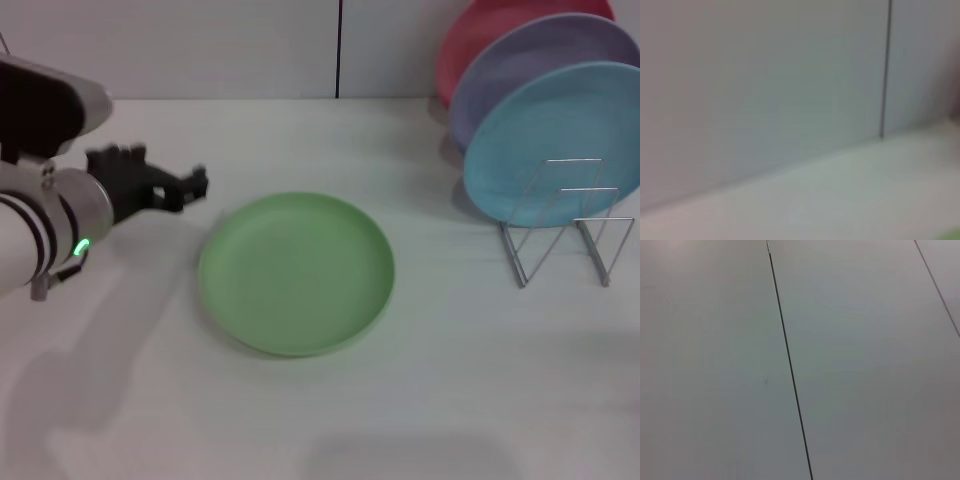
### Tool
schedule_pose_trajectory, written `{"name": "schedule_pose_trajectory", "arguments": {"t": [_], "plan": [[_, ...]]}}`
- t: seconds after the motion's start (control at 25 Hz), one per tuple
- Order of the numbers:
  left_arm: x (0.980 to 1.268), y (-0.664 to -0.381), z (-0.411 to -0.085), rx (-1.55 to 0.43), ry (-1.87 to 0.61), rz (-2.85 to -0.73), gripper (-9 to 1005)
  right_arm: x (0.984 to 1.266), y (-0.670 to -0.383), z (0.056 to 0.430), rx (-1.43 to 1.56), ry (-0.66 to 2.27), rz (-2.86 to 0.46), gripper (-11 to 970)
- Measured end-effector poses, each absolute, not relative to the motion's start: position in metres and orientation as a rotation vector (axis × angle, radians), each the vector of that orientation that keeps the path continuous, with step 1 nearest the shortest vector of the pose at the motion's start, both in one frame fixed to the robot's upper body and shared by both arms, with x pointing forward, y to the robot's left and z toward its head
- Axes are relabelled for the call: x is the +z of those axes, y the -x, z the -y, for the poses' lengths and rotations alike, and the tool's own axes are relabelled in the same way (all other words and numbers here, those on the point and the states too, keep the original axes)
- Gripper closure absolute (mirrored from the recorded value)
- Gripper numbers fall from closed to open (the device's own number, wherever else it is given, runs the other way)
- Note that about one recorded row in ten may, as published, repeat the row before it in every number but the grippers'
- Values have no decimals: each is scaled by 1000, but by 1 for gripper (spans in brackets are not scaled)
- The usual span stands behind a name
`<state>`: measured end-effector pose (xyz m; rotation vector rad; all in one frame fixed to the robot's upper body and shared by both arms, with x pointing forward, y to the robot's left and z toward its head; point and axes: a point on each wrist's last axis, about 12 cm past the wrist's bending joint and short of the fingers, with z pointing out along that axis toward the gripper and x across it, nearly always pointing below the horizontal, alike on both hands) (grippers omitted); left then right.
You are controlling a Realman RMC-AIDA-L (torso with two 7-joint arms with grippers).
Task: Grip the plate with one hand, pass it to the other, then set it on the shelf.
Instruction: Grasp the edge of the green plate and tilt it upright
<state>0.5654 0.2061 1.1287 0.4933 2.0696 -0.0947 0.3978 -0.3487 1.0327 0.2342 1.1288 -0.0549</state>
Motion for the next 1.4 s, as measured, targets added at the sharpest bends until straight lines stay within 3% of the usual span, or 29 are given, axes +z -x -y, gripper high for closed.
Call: {"name": "schedule_pose_trajectory", "arguments": {"t": [0.28, 1.4], "plan": [[1131, -560, -193, -181, -516, -2263, 234, 1033, -399, 347, -44, -228, -1130, 156], [1102, -566, -186, -198, -549, -2383, 241, 1034, -395, 348, -39, -226, -1113, 158]]}}
